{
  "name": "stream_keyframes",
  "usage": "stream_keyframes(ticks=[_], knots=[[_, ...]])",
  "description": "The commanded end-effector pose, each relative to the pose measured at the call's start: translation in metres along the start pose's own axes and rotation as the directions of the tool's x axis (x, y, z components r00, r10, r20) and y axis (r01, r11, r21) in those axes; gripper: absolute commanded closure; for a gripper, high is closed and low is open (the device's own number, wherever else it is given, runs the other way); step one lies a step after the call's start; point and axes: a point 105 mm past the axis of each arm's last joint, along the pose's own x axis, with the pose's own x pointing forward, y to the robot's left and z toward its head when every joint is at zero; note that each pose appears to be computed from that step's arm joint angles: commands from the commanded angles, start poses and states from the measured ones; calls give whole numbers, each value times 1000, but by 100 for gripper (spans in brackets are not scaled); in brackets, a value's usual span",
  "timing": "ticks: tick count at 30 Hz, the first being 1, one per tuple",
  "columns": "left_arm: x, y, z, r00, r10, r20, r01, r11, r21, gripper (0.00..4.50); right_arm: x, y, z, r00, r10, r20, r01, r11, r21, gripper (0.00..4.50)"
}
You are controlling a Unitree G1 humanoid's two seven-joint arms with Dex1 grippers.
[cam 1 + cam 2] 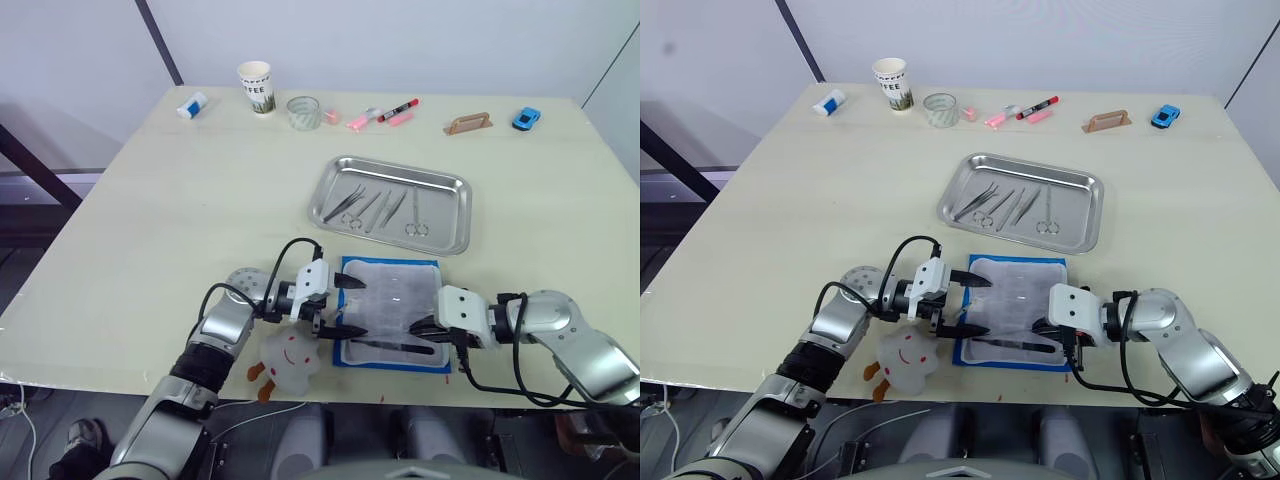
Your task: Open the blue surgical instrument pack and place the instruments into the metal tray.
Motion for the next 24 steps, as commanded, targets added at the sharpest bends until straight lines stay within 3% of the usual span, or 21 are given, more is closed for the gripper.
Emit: stream_keyframes(ticks=[1, 12, 15, 18, 24], knots=[[3, -7, -14, 999, -10, -46, 8, 999, -49, 0, -8, -3, 9, 1000, -14, 8, 14, 1000, -27, 428], [4, -7, -14, 999, -10, -45, 8, 999, -49, 0, -10, 0, 8, 1000, 1, -11, -1, 1000, -19, 428], [5, -7, -14, 999, -11, -44, 8, 999, -50, 0, -7, 3, 9, 1000, 19, -10, -19, 1000, -19, 348], [5, -7, -14, 999, -11, -42, 9, 999, -50, 0, -4, -1, 6, 1000, -11, -16, 11, 998, -54, 206], [5, -6, -14, 999, -9, -42, 7, 999, -49, 0, -2, -4, -2, 999, -3, -33, 1, 999, -48, 206]])
